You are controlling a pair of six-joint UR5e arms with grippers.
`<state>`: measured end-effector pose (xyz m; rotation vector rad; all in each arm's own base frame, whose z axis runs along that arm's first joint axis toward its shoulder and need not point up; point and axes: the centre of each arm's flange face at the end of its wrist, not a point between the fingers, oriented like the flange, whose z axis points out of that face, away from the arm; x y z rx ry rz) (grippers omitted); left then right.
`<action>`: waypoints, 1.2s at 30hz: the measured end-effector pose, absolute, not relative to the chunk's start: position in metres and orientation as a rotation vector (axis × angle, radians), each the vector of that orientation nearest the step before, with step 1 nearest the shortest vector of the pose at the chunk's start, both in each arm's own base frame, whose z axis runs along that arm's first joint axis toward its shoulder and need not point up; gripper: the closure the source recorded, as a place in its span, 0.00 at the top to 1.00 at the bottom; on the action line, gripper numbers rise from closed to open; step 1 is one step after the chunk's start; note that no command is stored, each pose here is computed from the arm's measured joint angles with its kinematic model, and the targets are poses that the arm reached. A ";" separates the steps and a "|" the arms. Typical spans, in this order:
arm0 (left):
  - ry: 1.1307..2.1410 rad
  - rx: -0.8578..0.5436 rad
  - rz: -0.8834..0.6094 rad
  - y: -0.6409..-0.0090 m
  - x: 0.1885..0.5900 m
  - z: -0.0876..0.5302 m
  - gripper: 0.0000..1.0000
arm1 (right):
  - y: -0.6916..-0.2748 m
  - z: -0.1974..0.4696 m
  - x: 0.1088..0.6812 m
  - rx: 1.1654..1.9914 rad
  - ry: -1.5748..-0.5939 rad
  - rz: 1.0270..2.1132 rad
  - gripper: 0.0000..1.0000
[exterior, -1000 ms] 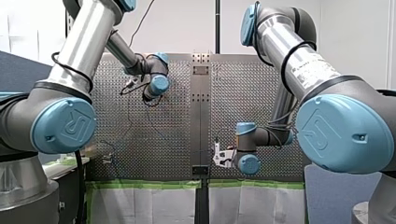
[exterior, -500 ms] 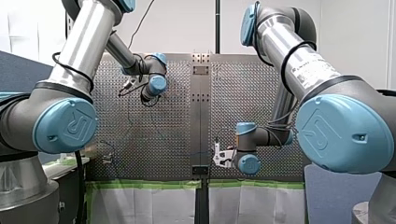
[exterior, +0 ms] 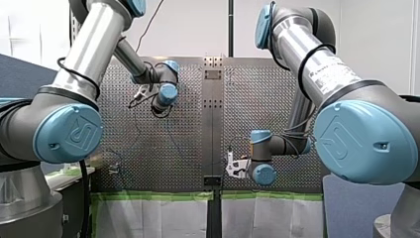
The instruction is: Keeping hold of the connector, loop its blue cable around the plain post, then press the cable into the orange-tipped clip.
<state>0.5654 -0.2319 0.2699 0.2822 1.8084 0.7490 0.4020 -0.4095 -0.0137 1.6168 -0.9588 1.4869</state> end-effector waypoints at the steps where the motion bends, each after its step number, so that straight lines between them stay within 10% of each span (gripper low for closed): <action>1: 1.811 0.276 0.746 -0.232 0.565 0.268 1.00 | -0.410 -0.014 0.402 1.617 -0.959 1.487 0.00; 36: 1.739 0.037 0.607 -0.209 0.559 0.325 1.00 | -0.409 -0.014 0.402 1.624 -0.961 1.482 0.00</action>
